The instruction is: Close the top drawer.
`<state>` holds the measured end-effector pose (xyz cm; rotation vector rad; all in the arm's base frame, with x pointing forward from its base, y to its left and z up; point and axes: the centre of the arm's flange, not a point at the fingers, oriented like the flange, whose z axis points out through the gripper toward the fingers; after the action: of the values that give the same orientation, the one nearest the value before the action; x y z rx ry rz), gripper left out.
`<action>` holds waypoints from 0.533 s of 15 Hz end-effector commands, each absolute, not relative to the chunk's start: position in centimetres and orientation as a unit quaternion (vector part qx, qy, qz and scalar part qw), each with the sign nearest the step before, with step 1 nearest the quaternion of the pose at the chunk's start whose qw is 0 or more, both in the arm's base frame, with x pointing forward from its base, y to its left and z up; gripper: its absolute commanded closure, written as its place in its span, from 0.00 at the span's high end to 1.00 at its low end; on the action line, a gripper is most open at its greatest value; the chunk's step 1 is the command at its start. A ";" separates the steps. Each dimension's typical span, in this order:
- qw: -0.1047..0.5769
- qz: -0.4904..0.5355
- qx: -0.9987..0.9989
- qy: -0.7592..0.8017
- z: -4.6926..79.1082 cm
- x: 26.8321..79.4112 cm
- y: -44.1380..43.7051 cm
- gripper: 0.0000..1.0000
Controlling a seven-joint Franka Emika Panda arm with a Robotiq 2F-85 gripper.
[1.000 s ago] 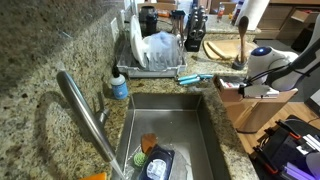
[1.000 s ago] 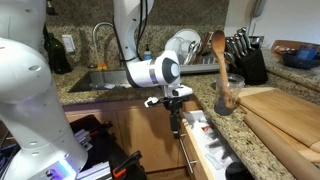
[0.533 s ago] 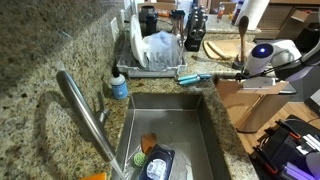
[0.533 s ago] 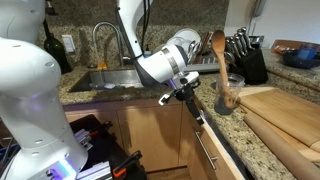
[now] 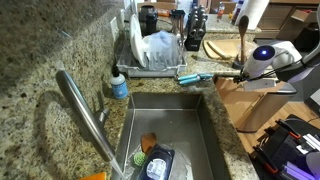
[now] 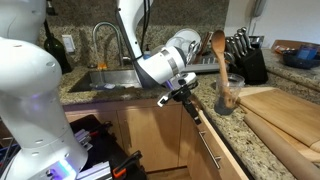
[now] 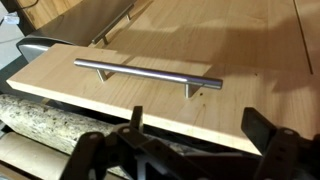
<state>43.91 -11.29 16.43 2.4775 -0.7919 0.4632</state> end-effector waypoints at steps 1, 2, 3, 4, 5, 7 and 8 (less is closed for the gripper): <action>0.261 0.176 0.918 -0.240 12.6 43.2 -12.6 1.00; 0.277 0.196 0.909 -0.243 12.0 43.1 -12.6 1.00; 0.263 0.172 0.915 -0.252 14.5 43.2 -11.7 1.00; 0.268 0.180 0.912 -0.251 14.1 43.3 -11.9 1.00; 0.271 0.184 0.911 -0.250 13.8 43.5 -12.0 1.00; 0.275 0.181 0.908 -0.257 12.6 44.6 -12.1 1.00; 0.274 0.171 0.908 -0.266 11.5 45.3 -12.5 1.00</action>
<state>43.91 -12.05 13.55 2.4473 -0.6760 0.4989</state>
